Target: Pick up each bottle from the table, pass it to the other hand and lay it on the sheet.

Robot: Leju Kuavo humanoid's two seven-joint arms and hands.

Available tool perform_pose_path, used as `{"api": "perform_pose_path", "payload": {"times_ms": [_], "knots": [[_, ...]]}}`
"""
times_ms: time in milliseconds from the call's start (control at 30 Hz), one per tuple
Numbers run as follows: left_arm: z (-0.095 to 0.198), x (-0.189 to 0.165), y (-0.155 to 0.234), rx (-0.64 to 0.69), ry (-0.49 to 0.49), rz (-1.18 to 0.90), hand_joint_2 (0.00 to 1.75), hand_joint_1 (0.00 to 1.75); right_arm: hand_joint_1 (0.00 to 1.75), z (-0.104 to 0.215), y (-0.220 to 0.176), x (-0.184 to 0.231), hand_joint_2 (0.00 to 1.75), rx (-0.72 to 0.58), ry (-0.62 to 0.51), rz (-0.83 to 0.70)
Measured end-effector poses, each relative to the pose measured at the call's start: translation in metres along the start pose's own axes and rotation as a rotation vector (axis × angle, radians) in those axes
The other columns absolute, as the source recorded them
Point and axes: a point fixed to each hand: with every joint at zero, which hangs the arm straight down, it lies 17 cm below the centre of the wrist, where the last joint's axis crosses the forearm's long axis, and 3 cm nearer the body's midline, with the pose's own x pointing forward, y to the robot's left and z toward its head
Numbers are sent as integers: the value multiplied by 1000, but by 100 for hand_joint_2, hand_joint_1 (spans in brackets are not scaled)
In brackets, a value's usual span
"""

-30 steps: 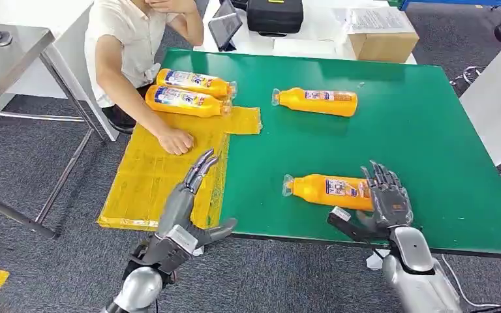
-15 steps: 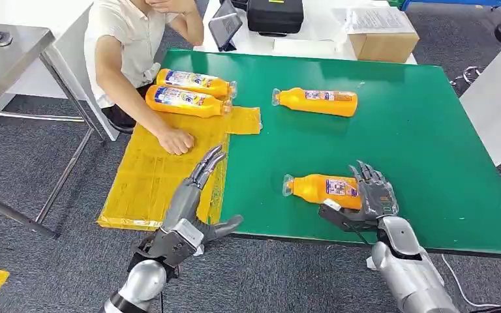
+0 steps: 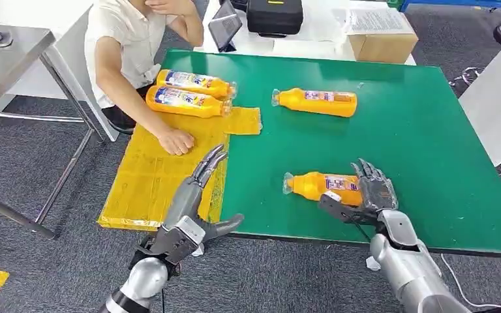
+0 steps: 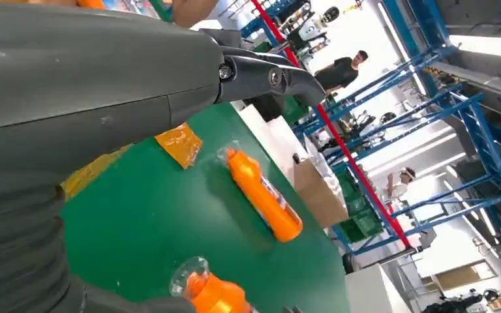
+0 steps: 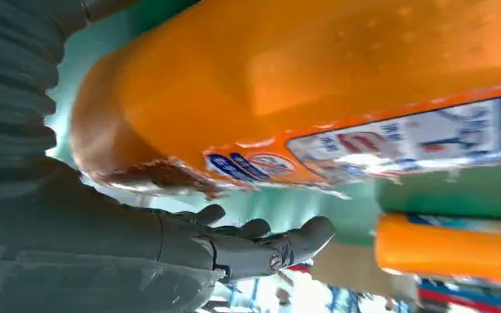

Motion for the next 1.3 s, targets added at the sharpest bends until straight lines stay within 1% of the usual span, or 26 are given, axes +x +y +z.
{"api": "perform_pose_path", "payload": {"times_ms": [167,200,233,267,300,333,367,400,433,467,567,600,633,667,733,767,967,1033,1100,1167,1233,1300], "knots": [[0,0,0,0,1,0,175,0,0,-1,2,-18,175,22,37,15],[0,0,0,0,1,0,175,0,42,-1,2,-19,175,24,39,15],[0,0,0,0,1,0,175,0,138,-1,2,-20,175,26,41,16],[0,0,0,0,2,0,175,0,150,-1,4,-22,175,32,45,17],[0,0,0,0,2,0,175,0,155,0,6,-23,175,40,51,18],[0,0,0,0,3,0,175,0,157,1,9,-26,175,50,58,18],[0,-1,0,0,3,0,175,0,152,3,13,-29,175,68,68,19],[0,-1,0,1,3,-1,175,0,155,4,15,-32,175,81,77,21],[0,-1,0,1,3,-2,175,0,168,4,16,-36,175,92,86,23],[0,-1,0,2,4,-2,175,0,173,7,20,-42,175,115,96,24],[0,-1,1,3,8,-2,175,0,171,11,28,-51,175,163,107,4],[0,-2,1,3,9,-3,175,0,171,13,30,-51,175,177,93,-25],[1,-2,1,3,9,-3,175,0,175,15,34,-49,175,197,73,-75],[1,-2,1,4,9,-2,175,0,175,17,38,-40,175,221,36,-181],[2,-2,3,7,0,11,175,0,175,25,40,-22,175,287,-44,-440],[2,-2,3,7,-3,13,175,0,175,31,42,-13,175,303,-77,-530],[0,-3,4,6,-7,16,175,0,175,39,33,9,175,264,-141,-664],[0,-3,4,5,-7,17,175,0,159,41,29,17,175,247,-157,-704],[0,-4,4,7,-6,24,175,0,161,44,26,30,175,227,-191,-771],[3,-6,7,25,3,50,175,0,162,50,22,48,175,204,-232,-835],[14,-15,19,80,46,131,175,0,162,57,16,80,175,178,-282,-897],[27,-26,33,140,92,198,175,0,164,63,11,109,175,156,-307,-936]]}}
